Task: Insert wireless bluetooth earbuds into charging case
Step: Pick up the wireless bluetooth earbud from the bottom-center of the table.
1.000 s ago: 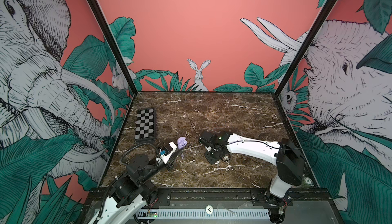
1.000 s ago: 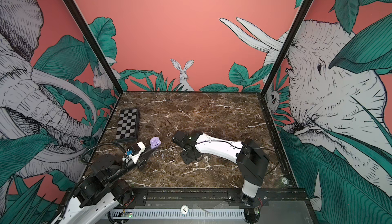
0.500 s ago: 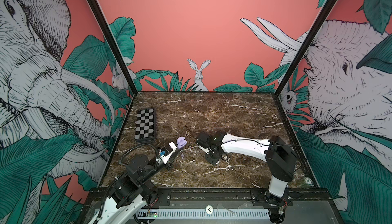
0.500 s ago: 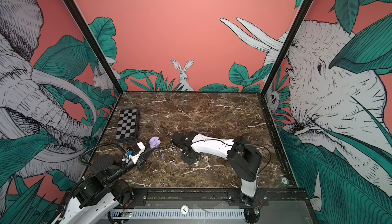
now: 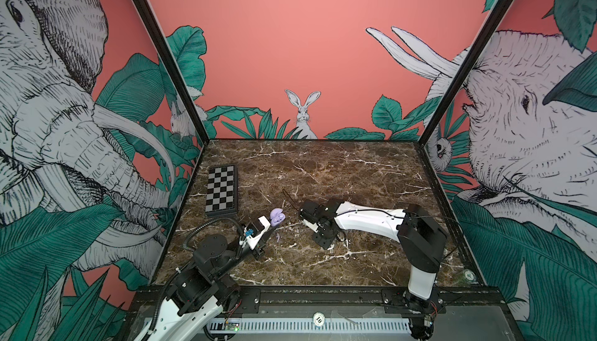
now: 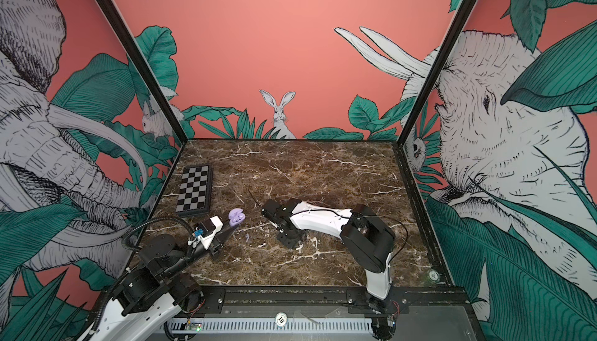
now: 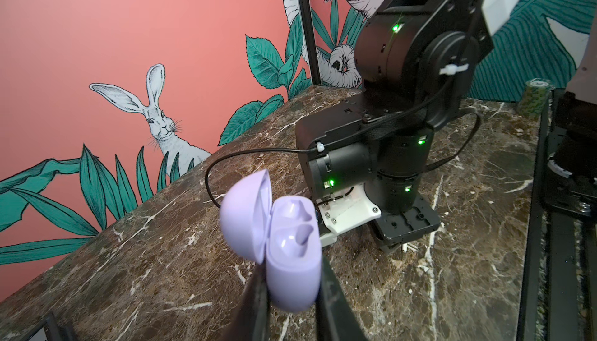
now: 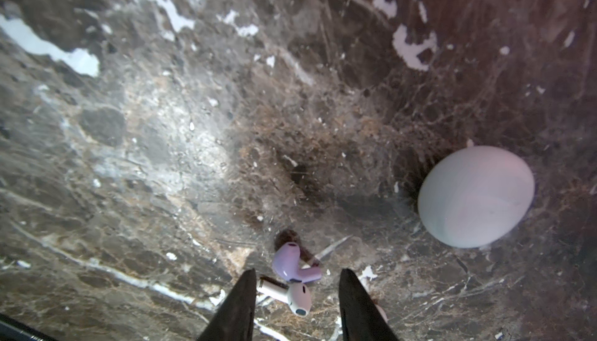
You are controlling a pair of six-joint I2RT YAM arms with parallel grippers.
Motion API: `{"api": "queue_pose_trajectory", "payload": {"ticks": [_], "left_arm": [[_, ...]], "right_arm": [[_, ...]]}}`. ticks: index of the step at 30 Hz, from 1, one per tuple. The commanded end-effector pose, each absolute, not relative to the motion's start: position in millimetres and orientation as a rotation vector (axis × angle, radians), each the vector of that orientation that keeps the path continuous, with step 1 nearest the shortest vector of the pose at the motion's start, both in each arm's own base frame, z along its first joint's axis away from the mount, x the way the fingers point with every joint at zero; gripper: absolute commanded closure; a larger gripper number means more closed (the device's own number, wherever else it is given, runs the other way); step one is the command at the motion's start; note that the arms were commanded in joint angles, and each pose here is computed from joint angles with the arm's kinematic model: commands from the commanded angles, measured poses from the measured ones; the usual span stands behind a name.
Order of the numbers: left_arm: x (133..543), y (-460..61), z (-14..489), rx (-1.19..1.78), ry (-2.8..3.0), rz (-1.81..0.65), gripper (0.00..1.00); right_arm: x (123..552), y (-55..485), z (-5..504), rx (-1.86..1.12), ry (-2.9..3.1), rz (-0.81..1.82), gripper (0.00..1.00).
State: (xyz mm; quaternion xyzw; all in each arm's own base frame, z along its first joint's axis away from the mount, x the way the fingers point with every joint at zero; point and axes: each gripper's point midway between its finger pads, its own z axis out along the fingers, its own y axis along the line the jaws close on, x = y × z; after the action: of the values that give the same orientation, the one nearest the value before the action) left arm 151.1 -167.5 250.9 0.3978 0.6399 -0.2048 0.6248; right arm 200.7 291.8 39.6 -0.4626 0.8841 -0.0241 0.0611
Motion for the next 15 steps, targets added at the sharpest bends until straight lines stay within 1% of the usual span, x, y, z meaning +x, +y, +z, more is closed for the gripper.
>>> {"api": "queue_pose_trajectory", "payload": {"ticks": [1,6,9,15], "left_arm": [[150,-171,245,0.943,1.469,-0.473,1.00],[149,-171,244,0.948,1.469,-0.474,1.00],[149,-171,244,0.949,1.470,-0.477,1.00],[149,-172,243,0.952,1.470,-0.477,1.00]], "right_arm": [[200,286,30,-1.421,2.690,-0.098,0.58],[194,282,23,-1.447,2.713,-0.090,0.59],[191,282,19,-1.458,2.727,-0.087,0.63],[196,279,15,-1.441,2.720,-0.126,0.63]]}}
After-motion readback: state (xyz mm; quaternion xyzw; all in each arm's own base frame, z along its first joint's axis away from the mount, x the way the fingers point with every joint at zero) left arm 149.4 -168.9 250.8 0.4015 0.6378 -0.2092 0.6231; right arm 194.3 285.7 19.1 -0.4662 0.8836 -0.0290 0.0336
